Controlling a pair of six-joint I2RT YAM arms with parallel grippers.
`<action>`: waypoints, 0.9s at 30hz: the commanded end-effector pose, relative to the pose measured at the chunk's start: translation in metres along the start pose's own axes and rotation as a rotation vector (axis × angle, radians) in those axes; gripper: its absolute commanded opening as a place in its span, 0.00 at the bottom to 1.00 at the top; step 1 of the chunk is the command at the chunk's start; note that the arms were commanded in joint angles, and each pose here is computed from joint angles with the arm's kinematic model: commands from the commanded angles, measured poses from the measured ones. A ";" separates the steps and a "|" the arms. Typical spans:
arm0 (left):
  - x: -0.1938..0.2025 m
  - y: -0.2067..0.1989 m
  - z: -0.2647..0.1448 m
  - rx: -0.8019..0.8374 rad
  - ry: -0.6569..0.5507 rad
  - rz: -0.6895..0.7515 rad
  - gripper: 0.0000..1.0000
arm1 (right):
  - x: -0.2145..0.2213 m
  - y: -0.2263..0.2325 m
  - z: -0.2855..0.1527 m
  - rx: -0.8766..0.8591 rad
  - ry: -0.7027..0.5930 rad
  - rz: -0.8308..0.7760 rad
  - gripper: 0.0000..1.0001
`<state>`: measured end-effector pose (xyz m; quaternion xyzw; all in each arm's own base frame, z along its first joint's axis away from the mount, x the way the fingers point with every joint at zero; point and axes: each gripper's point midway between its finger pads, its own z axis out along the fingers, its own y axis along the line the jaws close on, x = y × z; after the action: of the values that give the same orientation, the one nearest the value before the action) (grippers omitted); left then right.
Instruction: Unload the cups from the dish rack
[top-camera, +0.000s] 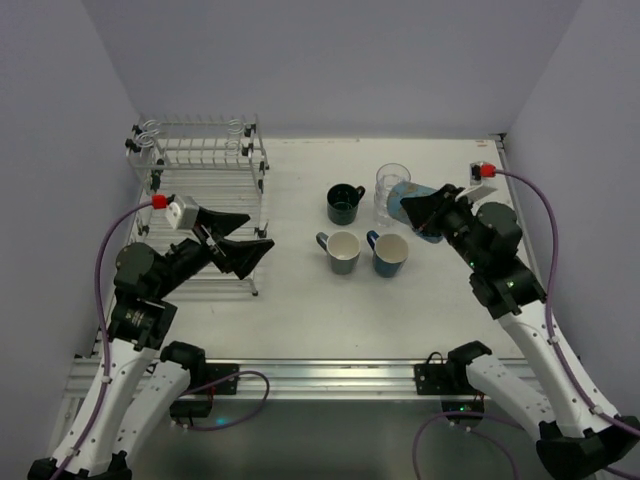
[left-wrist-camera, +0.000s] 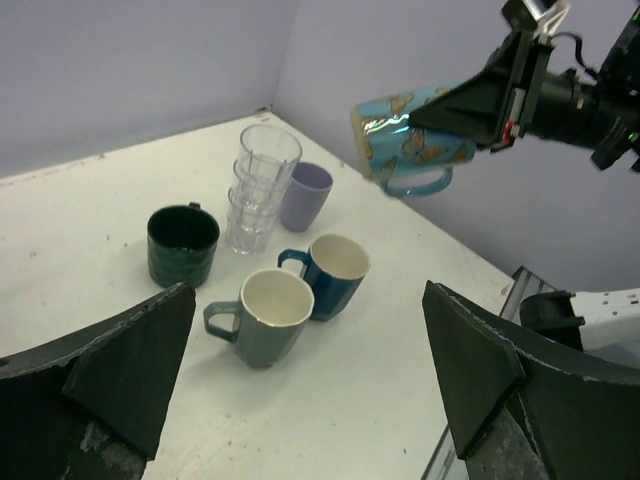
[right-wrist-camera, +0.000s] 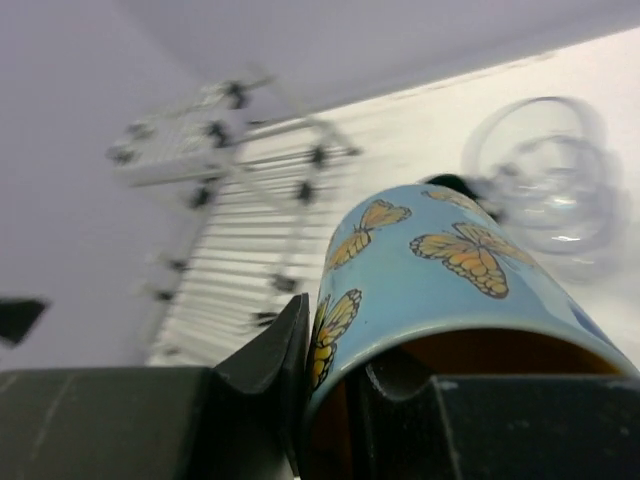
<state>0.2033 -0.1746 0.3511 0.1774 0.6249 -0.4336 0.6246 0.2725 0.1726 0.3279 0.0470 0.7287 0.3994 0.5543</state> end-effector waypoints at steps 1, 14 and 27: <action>0.031 0.008 -0.010 -0.040 0.106 0.032 1.00 | -0.021 -0.082 -0.034 0.448 -0.008 -0.232 0.00; 0.063 0.022 -0.023 -0.109 0.171 0.093 1.00 | 0.040 -0.188 -0.012 0.696 0.216 -0.193 0.00; 0.065 0.035 -0.027 -0.185 0.176 0.099 1.00 | 0.089 -0.238 0.008 0.808 0.409 -0.165 0.03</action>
<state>0.2016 -0.1571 0.2778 0.1876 0.6997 -0.3365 0.6017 0.3052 0.0615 0.0782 0.1252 0.9416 0.0367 0.3106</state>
